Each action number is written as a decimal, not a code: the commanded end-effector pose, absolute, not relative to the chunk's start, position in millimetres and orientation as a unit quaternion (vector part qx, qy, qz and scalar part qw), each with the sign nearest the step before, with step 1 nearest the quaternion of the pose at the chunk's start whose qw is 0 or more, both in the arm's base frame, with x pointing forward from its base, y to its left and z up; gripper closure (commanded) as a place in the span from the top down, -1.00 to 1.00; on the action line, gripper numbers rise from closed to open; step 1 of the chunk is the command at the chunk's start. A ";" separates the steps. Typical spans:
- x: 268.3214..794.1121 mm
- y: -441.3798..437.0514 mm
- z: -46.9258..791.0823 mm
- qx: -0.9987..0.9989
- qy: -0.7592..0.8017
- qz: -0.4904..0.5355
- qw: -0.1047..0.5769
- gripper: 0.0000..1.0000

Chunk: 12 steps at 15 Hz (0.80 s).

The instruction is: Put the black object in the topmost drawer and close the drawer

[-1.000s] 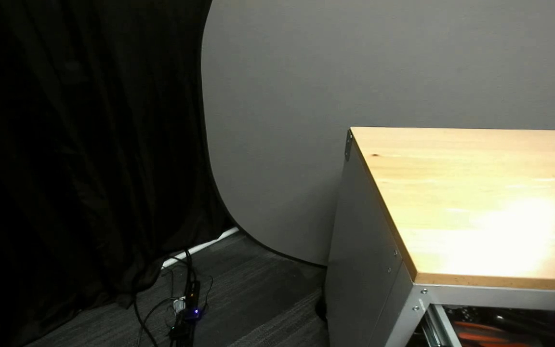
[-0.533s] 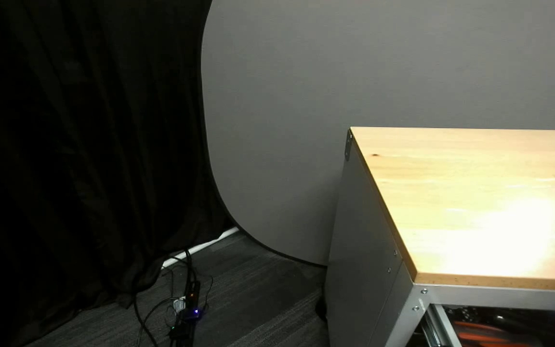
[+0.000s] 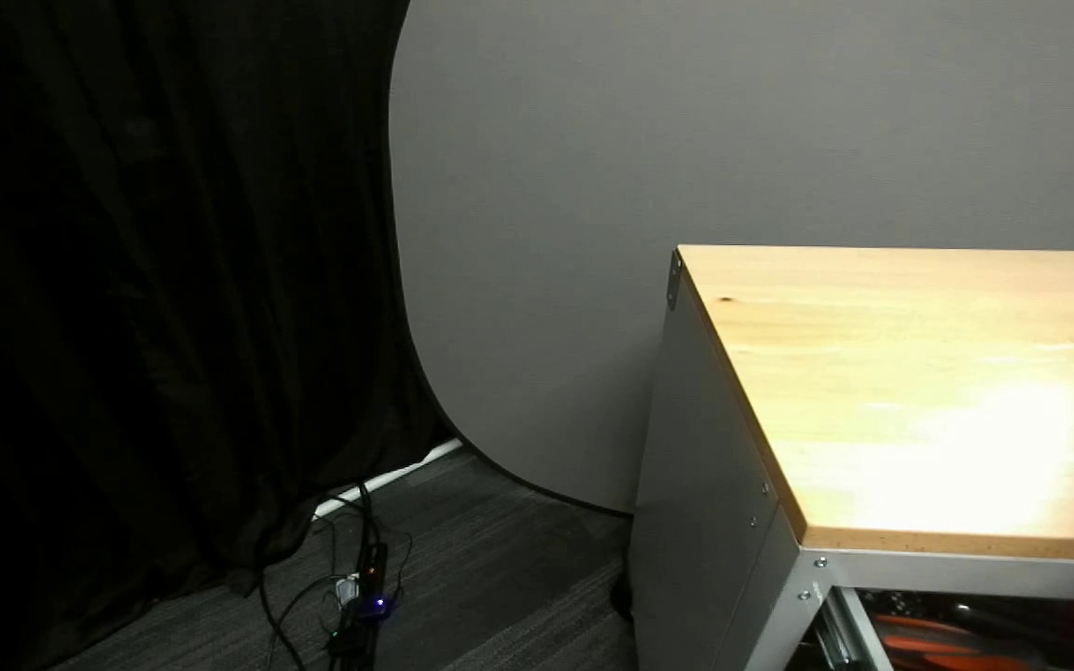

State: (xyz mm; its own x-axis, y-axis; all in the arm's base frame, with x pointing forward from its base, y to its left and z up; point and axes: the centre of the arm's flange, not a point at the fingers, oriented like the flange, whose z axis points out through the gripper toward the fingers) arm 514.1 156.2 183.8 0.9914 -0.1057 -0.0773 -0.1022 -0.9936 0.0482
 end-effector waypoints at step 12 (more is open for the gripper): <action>554.6 152.6 195.9 0.993 -0.081 0.075 -0.039 -1.00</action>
